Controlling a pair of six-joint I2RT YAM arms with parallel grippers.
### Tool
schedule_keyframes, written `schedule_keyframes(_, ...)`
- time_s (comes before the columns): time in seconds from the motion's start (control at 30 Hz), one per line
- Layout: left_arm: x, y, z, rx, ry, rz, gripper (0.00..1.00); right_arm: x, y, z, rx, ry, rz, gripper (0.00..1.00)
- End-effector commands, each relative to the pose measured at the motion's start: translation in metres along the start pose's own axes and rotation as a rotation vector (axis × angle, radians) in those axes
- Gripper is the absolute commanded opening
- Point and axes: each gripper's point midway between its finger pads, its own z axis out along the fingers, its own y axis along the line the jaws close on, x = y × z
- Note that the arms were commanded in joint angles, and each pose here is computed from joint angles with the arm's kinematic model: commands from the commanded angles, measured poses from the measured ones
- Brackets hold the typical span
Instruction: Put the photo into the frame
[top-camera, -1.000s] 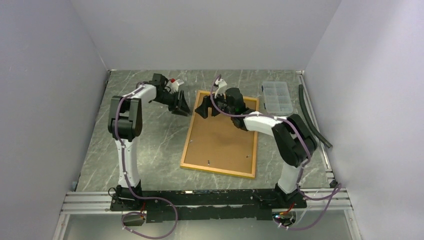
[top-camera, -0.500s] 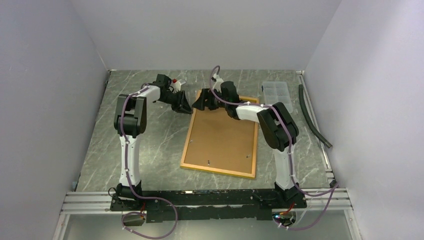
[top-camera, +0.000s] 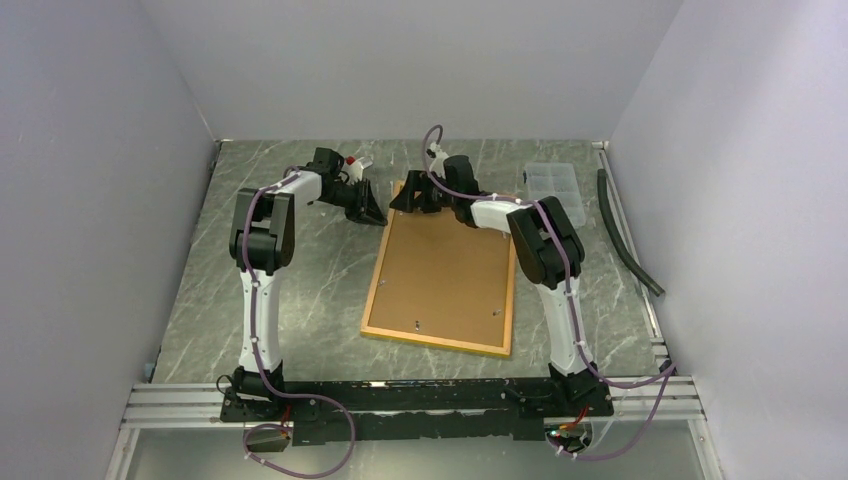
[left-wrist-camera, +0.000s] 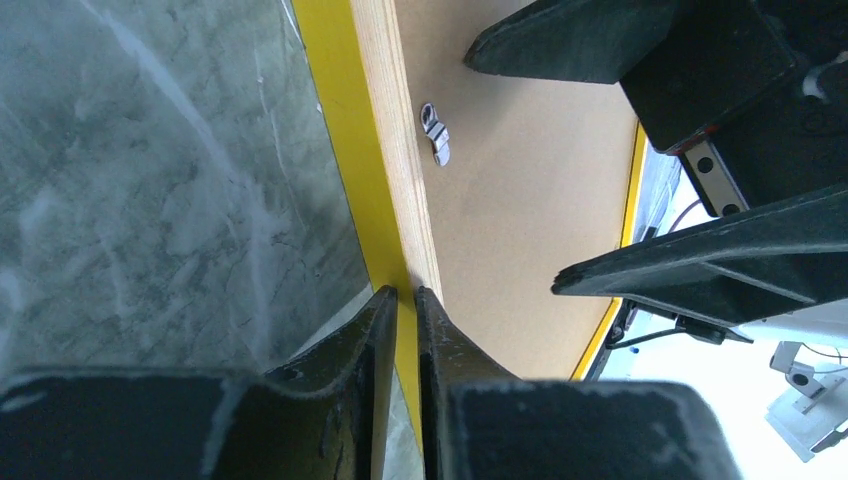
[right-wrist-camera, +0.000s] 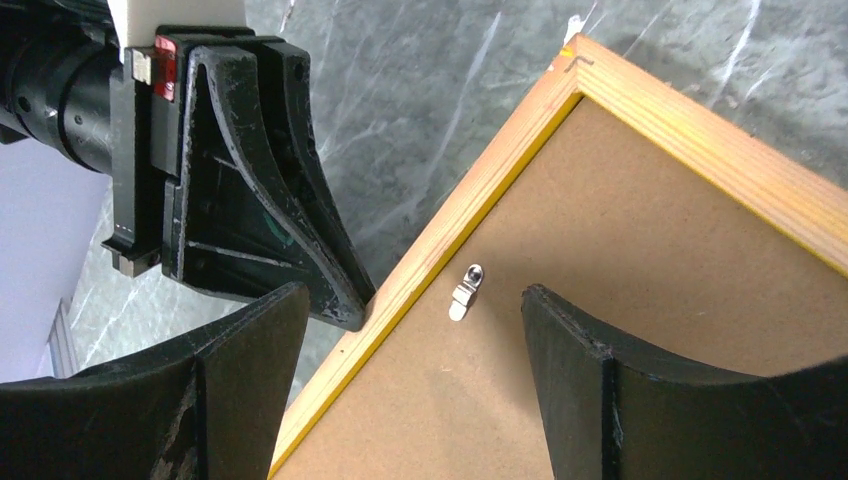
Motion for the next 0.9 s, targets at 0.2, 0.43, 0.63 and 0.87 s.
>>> schedule_keyframes(0.2, 0.004, 0.008, 0.008, -0.008, 0.005, 0.012, 0.15, 0.013, 0.006, 0.008, -0.056, 0.065, 0.007, 0.81)
schedule_keyframes(0.43, 0.005, 0.007, 0.008, -0.010, 0.006, 0.012, 0.14, 0.026, 0.009, 0.014, -0.075, 0.116, 0.023, 0.80)
schedule_keyframes(0.63, 0.006, 0.007, 0.008, -0.012, 0.005, 0.016, 0.13, 0.034, 0.015, 0.014, -0.086, 0.138, 0.041, 0.78)
schedule_keyframes(0.87, 0.007, 0.004, 0.006, -0.004, 0.003, 0.018, 0.12, 0.039, 0.021, 0.012, -0.111, 0.159, 0.049, 0.78)
